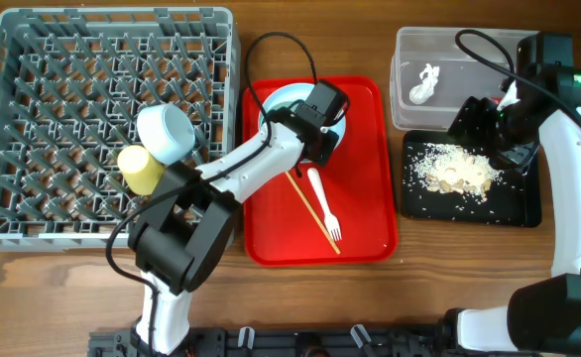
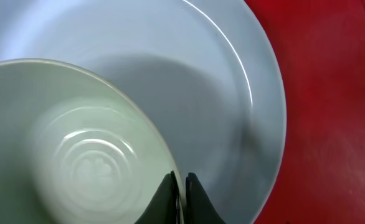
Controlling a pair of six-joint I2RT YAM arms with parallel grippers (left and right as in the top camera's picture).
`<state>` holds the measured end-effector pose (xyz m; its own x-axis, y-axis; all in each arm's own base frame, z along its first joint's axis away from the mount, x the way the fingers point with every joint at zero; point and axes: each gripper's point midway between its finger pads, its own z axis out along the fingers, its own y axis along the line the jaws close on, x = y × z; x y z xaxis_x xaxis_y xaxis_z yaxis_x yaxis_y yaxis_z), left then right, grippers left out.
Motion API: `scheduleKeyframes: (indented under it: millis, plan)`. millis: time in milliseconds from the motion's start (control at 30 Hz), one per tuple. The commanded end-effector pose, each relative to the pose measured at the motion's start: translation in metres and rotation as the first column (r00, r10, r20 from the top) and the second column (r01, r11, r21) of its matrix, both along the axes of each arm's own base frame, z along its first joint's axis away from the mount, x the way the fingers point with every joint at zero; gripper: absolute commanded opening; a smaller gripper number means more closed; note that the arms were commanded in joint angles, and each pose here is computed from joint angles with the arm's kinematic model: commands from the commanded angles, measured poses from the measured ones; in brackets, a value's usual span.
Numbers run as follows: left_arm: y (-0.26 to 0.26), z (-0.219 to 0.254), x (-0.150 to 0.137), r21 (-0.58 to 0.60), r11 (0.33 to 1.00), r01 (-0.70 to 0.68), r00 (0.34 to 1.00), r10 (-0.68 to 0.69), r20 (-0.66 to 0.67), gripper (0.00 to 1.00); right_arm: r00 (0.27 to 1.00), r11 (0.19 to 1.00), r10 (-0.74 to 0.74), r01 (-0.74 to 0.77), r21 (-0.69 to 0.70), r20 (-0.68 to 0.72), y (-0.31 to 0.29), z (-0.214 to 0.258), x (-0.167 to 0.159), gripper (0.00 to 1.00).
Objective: Sort waste into correct bins and load items into the dishwasher rack
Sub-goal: 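Grasp the light-blue bowl on the white plate with the left gripper, then lower the light-blue bowl into the dish rack and release it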
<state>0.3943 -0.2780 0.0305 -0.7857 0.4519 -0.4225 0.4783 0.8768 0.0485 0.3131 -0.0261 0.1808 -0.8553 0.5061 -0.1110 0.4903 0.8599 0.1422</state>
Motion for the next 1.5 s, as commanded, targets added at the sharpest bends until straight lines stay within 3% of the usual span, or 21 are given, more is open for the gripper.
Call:
scheduleKeyframes:
  millis: [0,200,333,533,800,1233,1300,1333,1400,1467]
  plan:
    - [0.001,0.025,0.008,-0.035,0.999,-0.017,0.999,0.019,0.045,0.04,1.000,1.000,0.008,-0.008,0.003,0.030,0.001,0.009,-0.001,0.86]
    - [0.026,0.118,0.027,-0.189,0.981,-0.054,0.981,0.087,0.175,0.04,1.000,1.000,0.008,-0.008,0.003,0.029,0.001,0.009,-0.001,0.86]
    - [0.071,0.188,0.044,-0.419,0.907,-0.045,0.969,0.142,0.203,0.04,1.000,1.000,0.008,-0.008,0.003,0.029,0.001,0.009,-0.001,0.86]
    - [0.150,0.226,0.055,-0.743,0.669,0.015,0.990,0.096,0.106,0.04,1.000,1.000,0.008,-0.008,0.003,0.027,0.001,0.009,-0.002,0.86]
    - [0.201,0.224,0.063,-0.940,0.327,0.100,0.994,-0.067,0.083,0.04,1.000,1.000,0.008,-0.008,0.004,0.026,0.001,0.009,-0.002,0.86]
    - [0.245,0.157,0.102,-0.965,0.257,-0.045,0.999,0.010,-0.044,0.06,1.000,1.000,0.008,-0.008,0.005,0.015,0.001,0.008,-0.005,0.86]
    - [0.255,0.146,0.104,-0.966,0.239,-0.094,0.995,0.031,-0.090,0.13,1.000,1.000,0.008,-0.008,0.005,0.014,0.001,0.008,-0.005,0.86]
    - [0.261,0.140,0.105,-0.966,0.230,-0.119,0.993,0.042,-0.113,0.21,1.000,1.000,0.008,-0.008,0.005,0.014,0.001,0.008,-0.005,0.86]
    - [0.270,0.137,0.104,-0.965,0.223,-0.138,0.990,0.058,-0.128,0.25,1.000,1.000,0.008,-0.008,0.005,0.014,0.001,0.008,-0.005,0.86]
    - [0.283,0.137,0.105,-0.965,0.222,-0.138,0.989,0.084,-0.122,0.40,1.000,1.000,0.008,-0.008,0.005,0.014,0.001,0.008,-0.005,0.86]
